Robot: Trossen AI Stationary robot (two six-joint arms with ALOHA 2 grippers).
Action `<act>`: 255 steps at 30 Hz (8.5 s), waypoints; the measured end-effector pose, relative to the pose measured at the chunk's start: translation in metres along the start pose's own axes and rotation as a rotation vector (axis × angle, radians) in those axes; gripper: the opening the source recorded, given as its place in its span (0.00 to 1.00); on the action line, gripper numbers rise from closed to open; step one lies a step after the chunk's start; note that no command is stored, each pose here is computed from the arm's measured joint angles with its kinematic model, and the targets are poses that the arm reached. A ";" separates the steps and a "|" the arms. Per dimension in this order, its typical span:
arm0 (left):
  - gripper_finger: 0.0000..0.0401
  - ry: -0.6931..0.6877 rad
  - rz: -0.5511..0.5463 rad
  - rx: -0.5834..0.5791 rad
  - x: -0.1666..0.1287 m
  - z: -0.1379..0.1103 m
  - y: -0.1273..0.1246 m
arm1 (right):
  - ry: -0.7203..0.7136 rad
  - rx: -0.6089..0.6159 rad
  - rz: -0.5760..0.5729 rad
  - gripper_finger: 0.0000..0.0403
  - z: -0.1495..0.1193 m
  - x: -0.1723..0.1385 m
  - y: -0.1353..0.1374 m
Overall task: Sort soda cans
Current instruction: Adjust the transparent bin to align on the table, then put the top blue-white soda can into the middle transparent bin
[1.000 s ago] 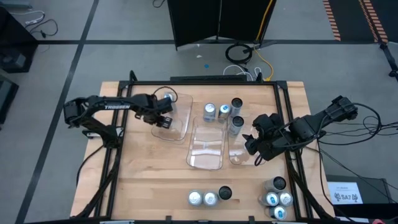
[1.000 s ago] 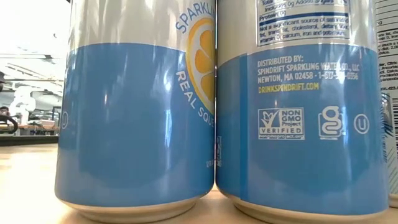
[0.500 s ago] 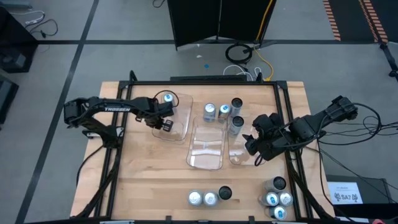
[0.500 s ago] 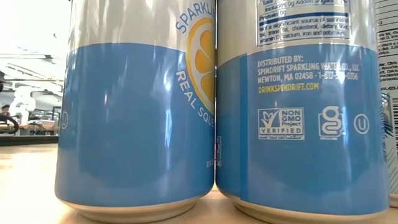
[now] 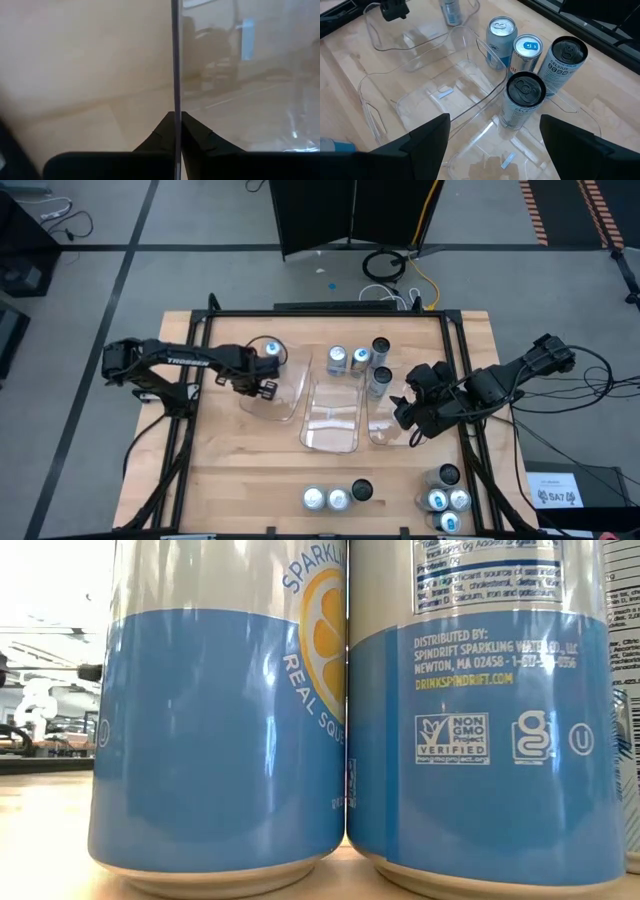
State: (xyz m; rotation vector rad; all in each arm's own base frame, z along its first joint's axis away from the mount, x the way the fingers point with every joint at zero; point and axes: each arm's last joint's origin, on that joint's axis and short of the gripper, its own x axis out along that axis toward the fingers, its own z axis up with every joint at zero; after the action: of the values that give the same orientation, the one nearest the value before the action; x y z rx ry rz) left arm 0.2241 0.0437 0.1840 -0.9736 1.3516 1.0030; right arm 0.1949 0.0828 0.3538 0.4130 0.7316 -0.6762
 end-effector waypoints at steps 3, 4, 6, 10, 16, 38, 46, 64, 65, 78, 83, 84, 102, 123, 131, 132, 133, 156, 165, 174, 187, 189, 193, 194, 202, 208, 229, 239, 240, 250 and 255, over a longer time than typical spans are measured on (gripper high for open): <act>0.04 0.019 0.042 -0.025 0.000 -0.010 0.000 | 0.000 -0.001 0.000 0.75 0.000 0.000 0.000; 0.04 0.022 0.052 -0.030 0.000 -0.013 0.000 | 0.000 -0.001 0.000 0.75 0.000 0.000 0.000; 0.04 0.023 0.060 -0.038 0.000 -0.019 -0.002 | 0.000 -0.005 0.000 0.75 0.000 0.000 0.000; 0.04 0.022 0.056 -0.068 0.000 -0.032 -0.008 | 0.005 -0.025 0.003 0.75 0.000 0.000 0.000; 0.04 0.033 0.052 -0.131 0.000 -0.053 -0.015 | 0.027 -0.035 0.013 0.75 -0.001 0.000 0.000; 0.12 0.019 0.059 -0.252 0.000 -0.093 -0.021 | 0.029 -0.098 0.115 0.75 0.002 -0.001 0.010; 0.25 -0.022 0.056 -0.280 0.000 -0.090 -0.021 | 0.050 -0.102 0.126 0.75 0.001 -0.001 0.010; 0.38 -0.027 -0.016 -0.281 -0.029 -0.091 -0.010 | 0.034 -0.127 0.176 0.75 -0.002 -0.005 0.016; 0.38 -0.028 -0.027 -0.280 -0.034 -0.091 -0.009 | 0.027 -0.126 0.186 0.75 -0.001 -0.006 0.017; 0.38 -0.294 -0.340 -0.111 -0.130 -0.096 0.007 | 0.077 -0.095 0.091 0.75 -0.018 0.028 0.050; 0.38 -0.489 -0.450 0.102 -0.170 -0.100 0.015 | 0.095 -0.034 0.051 0.75 -0.031 0.056 0.073; 0.38 -0.520 -0.458 0.156 -0.176 -0.102 0.016 | 0.092 -0.010 0.060 0.74 -0.031 0.061 0.078; 0.38 -0.963 -0.285 0.771 -0.168 -0.127 0.047 | 0.052 0.442 0.062 0.11 0.014 0.084 0.107; 0.38 -0.971 -0.547 0.772 -0.088 -0.127 0.060 | 0.350 0.197 -0.105 0.00 0.113 0.201 0.099; 0.38 -0.893 -0.615 0.814 -0.089 -0.130 0.058 | 0.426 0.131 -0.146 0.00 0.122 0.257 0.072; 0.38 -0.888 -0.618 0.817 -0.089 -0.130 0.058 | 0.426 0.127 -0.145 0.00 0.123 0.261 0.070; 0.38 -0.886 -0.617 0.819 -0.089 -0.130 0.058 | 0.426 0.127 -0.141 0.00 0.124 0.265 0.069; 0.38 -0.884 -0.613 0.823 -0.088 -0.130 0.058 | 0.368 0.122 -0.072 0.00 0.131 0.281 0.069; 0.38 -0.885 -0.613 0.822 -0.088 -0.130 0.058 | 0.369 0.133 -0.112 0.00 0.128 0.280 0.069; 0.38 -0.885 -0.613 0.823 -0.088 -0.130 0.058 | 0.321 0.085 -0.089 0.00 0.134 0.282 0.069; 0.38 -0.885 -0.612 0.823 -0.088 -0.130 0.058 | 0.375 0.136 -0.155 0.00 0.127 0.267 0.069; 0.38 -0.884 -0.612 0.823 -0.088 -0.130 0.058 | 0.393 0.132 -0.161 0.00 0.123 0.269 0.070; 0.38 -0.883 -0.606 0.826 -0.088 -0.130 0.059 | 0.388 0.114 -0.150 0.00 0.120 0.277 0.073; 0.38 -0.883 -0.607 0.826 -0.088 -0.130 0.059 | 0.380 0.116 -0.144 0.00 0.120 0.278 0.074; 0.38 -0.884 -0.608 0.826 -0.088 -0.130 0.059 | 0.354 0.076 -0.114 0.00 0.119 0.292 0.077; 0.38 -0.885 -0.612 0.823 -0.088 -0.130 0.058 | 0.337 0.047 -0.121 0.00 0.119 0.292 0.077; 0.38 -0.884 -0.612 0.823 -0.088 -0.130 0.058 | 0.293 -0.024 -0.113 0.00 0.129 0.275 0.075; 0.38 -0.884 -0.613 0.823 -0.088 -0.130 0.058 | 0.196 -0.008 -0.041 0.00 0.159 0.209 0.061; 0.38 -0.884 -0.612 0.823 -0.088 -0.130 0.058 | 0.189 -0.004 -0.036 0.00 0.161 0.205 0.060; 0.38 -0.885 -0.612 0.823 -0.088 -0.130 0.058 | 0.185 -0.116 -0.013 0.00 0.163 0.197 0.058; 0.38 -0.885 -0.613 0.823 -0.088 -0.130 0.058 | 0.183 -0.130 -0.038 0.00 0.162 0.197 0.058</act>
State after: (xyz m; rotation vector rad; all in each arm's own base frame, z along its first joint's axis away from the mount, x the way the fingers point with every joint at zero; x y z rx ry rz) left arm 0.1321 -0.0635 0.2740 -0.1954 0.5323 0.2501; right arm 0.4195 -0.0491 0.3277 0.3457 0.9536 -0.6275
